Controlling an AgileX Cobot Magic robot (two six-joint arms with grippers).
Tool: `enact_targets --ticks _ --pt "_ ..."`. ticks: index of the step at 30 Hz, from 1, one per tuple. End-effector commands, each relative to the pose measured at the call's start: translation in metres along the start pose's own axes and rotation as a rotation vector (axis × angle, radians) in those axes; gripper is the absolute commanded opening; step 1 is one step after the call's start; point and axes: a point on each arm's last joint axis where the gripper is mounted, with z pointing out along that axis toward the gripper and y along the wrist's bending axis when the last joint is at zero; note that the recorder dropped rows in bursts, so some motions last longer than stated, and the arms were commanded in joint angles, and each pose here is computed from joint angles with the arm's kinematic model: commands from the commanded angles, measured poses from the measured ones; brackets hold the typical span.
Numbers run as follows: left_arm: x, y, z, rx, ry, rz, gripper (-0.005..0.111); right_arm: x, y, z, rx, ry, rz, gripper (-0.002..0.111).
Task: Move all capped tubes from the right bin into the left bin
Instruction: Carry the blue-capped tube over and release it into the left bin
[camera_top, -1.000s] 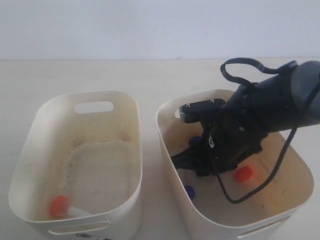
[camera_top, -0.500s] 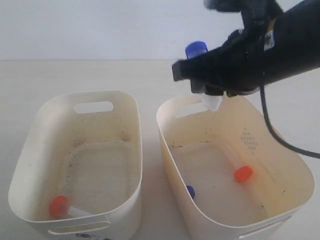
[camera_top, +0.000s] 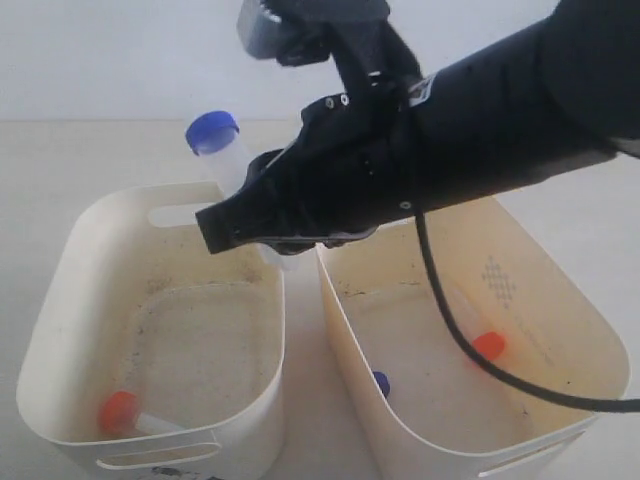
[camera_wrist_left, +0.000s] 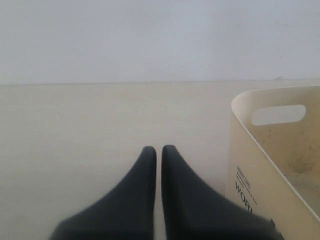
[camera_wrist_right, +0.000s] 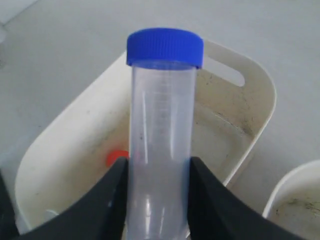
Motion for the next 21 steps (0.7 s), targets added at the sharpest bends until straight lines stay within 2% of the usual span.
enact_targets --ticks 1,2,3,4,5,7,9,10,15,18,21 --pt "-0.002 0.000 0.000 -0.001 -0.012 -0.008 0.004 0.004 -0.006 0.020 0.023 0.020 0.004 0.055" --pt "-0.002 0.000 0.000 -0.001 -0.012 -0.008 0.004 0.006 -0.007 0.024 0.024 0.030 0.016 0.065" --pt "-0.002 0.000 0.000 -0.001 -0.012 -0.008 0.004 0.007 -0.008 0.026 0.026 0.038 0.020 0.068" --pt "-0.002 0.000 0.000 -0.001 -0.012 -0.008 0.004 0.007 -0.008 0.027 0.026 0.040 0.035 0.065" --pt "-0.002 0.000 0.000 -0.001 -0.012 -0.008 0.004 0.007 -0.008 0.027 0.027 0.039 0.056 0.058" --pt "-0.002 0.000 0.000 -0.001 -0.012 -0.008 0.004 0.006 -0.008 0.026 0.030 0.028 0.070 0.034" --pt "-0.002 0.000 0.000 -0.001 -0.012 -0.008 0.004 0.003 -0.008 0.023 0.032 0.009 0.056 -0.002" --pt "-0.002 0.000 0.000 -0.001 -0.012 -0.008 0.004 0.003 -0.008 0.022 0.033 0.004 0.049 0.002" --pt "-0.002 0.000 0.000 -0.001 -0.012 -0.008 0.004 -0.009 -0.003 -0.007 0.053 -0.072 -0.087 0.001" --pt "-0.002 0.000 0.000 -0.001 -0.012 -0.008 0.004 -0.018 -0.007 -0.039 0.068 -0.147 -0.069 0.001" --pt "-0.002 0.000 0.000 -0.001 -0.012 -0.008 0.004 -0.019 -0.019 -0.065 0.098 -0.147 -0.024 0.001"
